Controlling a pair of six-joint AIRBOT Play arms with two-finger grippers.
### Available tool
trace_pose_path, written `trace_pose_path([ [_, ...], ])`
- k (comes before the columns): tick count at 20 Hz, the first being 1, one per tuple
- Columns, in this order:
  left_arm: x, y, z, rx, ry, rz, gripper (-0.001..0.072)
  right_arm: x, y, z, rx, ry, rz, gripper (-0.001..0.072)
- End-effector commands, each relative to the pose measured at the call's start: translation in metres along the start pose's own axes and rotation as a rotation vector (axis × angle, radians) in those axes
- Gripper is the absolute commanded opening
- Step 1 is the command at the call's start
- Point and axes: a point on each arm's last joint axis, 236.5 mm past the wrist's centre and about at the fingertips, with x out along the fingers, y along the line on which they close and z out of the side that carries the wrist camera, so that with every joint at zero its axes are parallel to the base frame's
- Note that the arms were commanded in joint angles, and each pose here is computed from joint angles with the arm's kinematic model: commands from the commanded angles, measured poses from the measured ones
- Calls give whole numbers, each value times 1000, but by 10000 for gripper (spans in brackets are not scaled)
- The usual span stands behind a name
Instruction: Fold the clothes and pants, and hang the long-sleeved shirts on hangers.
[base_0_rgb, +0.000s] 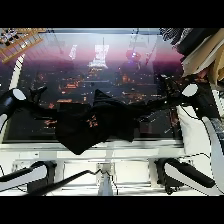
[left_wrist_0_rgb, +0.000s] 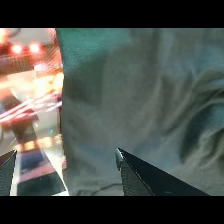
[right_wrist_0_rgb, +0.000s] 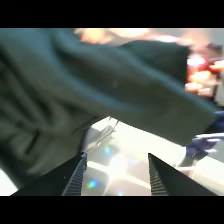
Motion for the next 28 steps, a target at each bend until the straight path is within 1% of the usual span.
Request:
trace_pose_path([
  [1,21,4,-3,-5,49,-24,704,1,-30,13,81,-68,-43,468],
  [3,28,4,2,-5,42,-35,704,10,-47,6,140,-40,-36,468],
  [6,33,-12,13,11,5,-115,699,28,-66,-2,222,-5,7,470],
  [7,35,-15,14,4,5,-133,696,34,-67,-3,227,1,34,471],
  [9,40,-16,12,-8,19,-145,683,49,-68,0,213,-3,71,499],
  [10,43,-16,11,-11,28,-148,643,56,-70,4,230,-17,80,499],
  [11,45,-16,10,-12,35,-150,550,62,-74,5,242,-18,83,499],
  [12,47,-17,10,-17,39,-158,528,69,-77,5,246,-11,87,500],
  [13,47,-18,11,-22,38,-164,526,73,-79,5,249,-4,95,500],
  [14,47,-18,11,-22,36,-164,468,77,-80,5,249,-2,99,499],
  [15,47,-18,12,-22,34,-163,360,79,-80,5,248,-2,105,495],
  [16,47,-18,12,-22,34,-163,228,82,-80,5,249,-1,111,469],
  [17,47,-19,12,-24,32,-167,54,83,-79,5,253,-1,118,410],
  [18,46,-21,14,-29,26,-175,12,84,-75,4,242,5,124,353],
  [19,44,-23,15,-32,21,-184,11,83,-67,2,217,24,147,261],
  [21,31,-28,18,-10,14,-193,10,77,-52,0,168,58,191,19],
  [23,-2,-36,32,51,-41,-194,10,57,-43,14,131,34,193,12],
  [25,-56,-41,55,108,-161,-165,10,18,-37,41,93,-46,143,12],
  [28,-181,-58,86,182,-469,-122,10,-80,-5,87,-28,-235,59,10],
])
